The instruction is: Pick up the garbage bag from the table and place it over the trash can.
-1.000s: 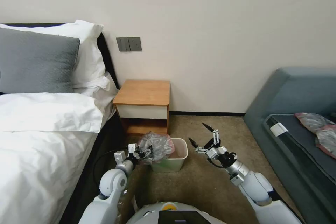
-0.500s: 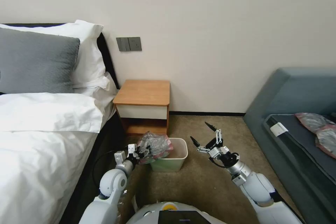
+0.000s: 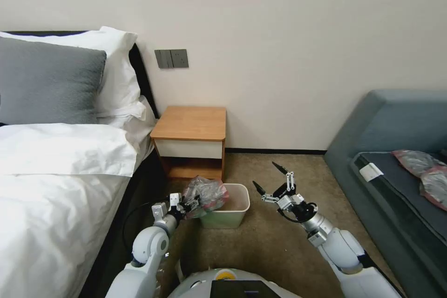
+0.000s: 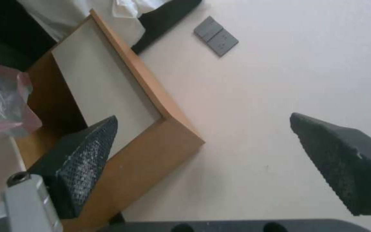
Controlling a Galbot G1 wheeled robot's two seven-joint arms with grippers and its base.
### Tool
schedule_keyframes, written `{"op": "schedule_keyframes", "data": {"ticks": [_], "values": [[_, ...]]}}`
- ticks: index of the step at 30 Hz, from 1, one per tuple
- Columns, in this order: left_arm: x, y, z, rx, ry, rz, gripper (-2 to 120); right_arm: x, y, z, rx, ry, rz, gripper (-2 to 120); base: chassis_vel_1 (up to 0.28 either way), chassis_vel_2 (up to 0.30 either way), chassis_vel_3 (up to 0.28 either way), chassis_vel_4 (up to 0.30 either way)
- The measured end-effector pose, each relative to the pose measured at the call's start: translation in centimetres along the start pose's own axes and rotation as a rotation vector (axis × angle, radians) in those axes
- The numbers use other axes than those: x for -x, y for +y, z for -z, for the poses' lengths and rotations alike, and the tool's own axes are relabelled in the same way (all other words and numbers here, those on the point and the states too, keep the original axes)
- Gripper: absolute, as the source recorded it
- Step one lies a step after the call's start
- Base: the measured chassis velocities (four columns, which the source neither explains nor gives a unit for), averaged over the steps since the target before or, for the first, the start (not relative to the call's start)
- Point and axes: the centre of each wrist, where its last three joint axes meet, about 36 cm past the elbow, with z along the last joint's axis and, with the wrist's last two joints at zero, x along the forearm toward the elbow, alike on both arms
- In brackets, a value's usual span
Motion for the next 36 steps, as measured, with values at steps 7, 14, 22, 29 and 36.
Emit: {"op": "schedule_keyframes", "data": {"ticks": [7, 14, 22, 29, 36], "values": [[0.0, -0.3, 0.1, -0.033, 0.022, -0.029, 40, 0.0, -0.1, 0.2, -0.001, -0.003, -0.003, 100, 0.000, 0.000, 0.000, 0.000], [0.0, -0.6, -0.1, -0.038, 0.035, -0.034, 17, 0.0, -0.1, 0.5, -0.001, -0.010, -0.007, 100, 0.000, 0.000, 0.000, 0.000], [0.0, -0.9, -0.6, -0.007, 0.036, -0.025, 9, 0.1, -0.2, 0.6, -0.001, -0.015, -0.008, 100, 0.000, 0.000, 0.000, 0.000], [-0.6, -1.4, -1.5, 0.003, -0.109, 0.022, 9, 0.9, -0.1, 1.4, 0.036, -0.039, -0.047, 100, 0.000, 0.000, 0.000, 0.000], [-1.5, -1.4, -2.6, 0.106, -0.371, 0.030, 9, 3.0, 0.8, 6.5, 0.360, -0.009, -0.179, 100, 0.000, 0.000, 0.000, 0.000]]}}
